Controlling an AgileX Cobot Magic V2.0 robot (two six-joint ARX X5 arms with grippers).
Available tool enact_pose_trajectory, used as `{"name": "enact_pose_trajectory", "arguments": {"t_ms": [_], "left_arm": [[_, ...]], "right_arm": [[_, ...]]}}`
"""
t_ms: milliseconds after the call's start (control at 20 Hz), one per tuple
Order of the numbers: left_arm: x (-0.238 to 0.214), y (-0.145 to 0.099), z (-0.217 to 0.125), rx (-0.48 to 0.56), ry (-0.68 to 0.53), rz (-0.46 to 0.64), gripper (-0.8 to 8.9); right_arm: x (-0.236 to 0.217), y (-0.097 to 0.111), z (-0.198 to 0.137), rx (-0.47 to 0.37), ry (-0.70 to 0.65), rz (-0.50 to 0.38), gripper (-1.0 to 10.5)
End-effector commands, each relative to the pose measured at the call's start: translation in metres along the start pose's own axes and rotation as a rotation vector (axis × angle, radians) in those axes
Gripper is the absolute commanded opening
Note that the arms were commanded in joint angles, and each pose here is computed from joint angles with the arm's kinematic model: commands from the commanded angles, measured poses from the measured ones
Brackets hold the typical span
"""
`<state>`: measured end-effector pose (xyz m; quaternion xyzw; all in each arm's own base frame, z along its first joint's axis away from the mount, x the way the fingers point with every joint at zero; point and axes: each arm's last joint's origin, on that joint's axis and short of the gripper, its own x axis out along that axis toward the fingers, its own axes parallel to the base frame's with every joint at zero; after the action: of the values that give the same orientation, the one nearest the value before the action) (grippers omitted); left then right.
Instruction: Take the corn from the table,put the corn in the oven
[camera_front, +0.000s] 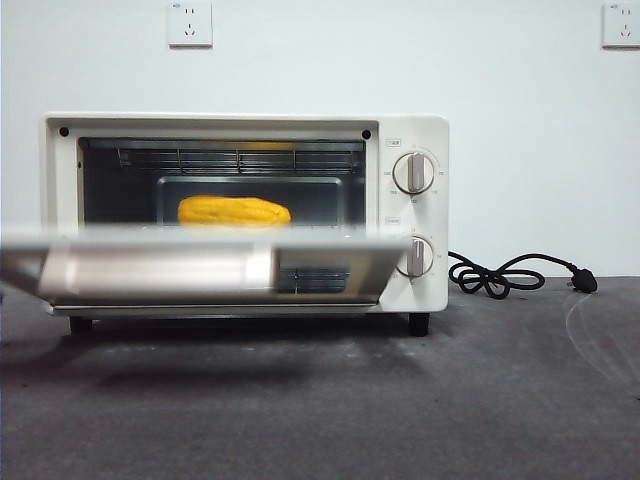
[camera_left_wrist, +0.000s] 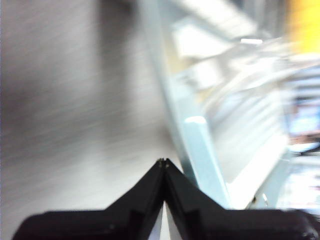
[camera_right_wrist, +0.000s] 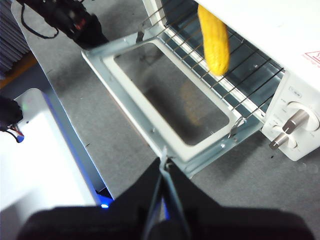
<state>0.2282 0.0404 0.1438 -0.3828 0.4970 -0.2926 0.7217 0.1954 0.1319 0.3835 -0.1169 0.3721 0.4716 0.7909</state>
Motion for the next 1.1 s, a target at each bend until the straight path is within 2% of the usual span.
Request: {"name": "enact_pose_trajectory", "arguments": {"t_ms": [50,150,200,300,400,500,650,1100], "left_arm": [[-0.012,-0.003,0.001,-0.005,-0.058,-0.256,-0.08],[-0.03,-0.006,0.004,0.037,-0.143,-0.384,-0.08],[-0.039,-0.008,0.004,0.066,-0.179,-0.411,-0.08],[-0.057,-0.017,0.004,0.153,-0.255,-0.399,-0.08],[-0.067,-0.027,0.004,0.229,-0.3,-0.334,-0.08],[-0.066,-0.034,0.004,0.262,-0.3,-0.292,-0.08],[-0.057,-0.042,0.005,0.293,-0.259,-0.306,-0.08],[-0.057,-0.042,0.007,0.288,-0.261,-0.308,-0.08]], "right_arm": [[0.001,-0.001,0.0,-0.012,-0.004,0.002,-0.1],[0.001,-0.001,0.0,-0.012,-0.004,0.002,-0.1],[0.001,-0.001,0.0,-0.012,-0.004,0.002,-0.1],[0.001,-0.001,0.0,-0.012,-0.004,0.002,-0.1],[0.001,-0.001,0.0,-0.014,-0.008,0.001,-0.1],[0.001,-0.001,0.001,-0.017,-0.016,-0.001,-0.1],[0.001,-0.001,0.001,-0.017,-0.016,-0.001,-0.1],[0.001,-0.001,0.001,-0.016,-0.014,-0.001,-0.1]]}}
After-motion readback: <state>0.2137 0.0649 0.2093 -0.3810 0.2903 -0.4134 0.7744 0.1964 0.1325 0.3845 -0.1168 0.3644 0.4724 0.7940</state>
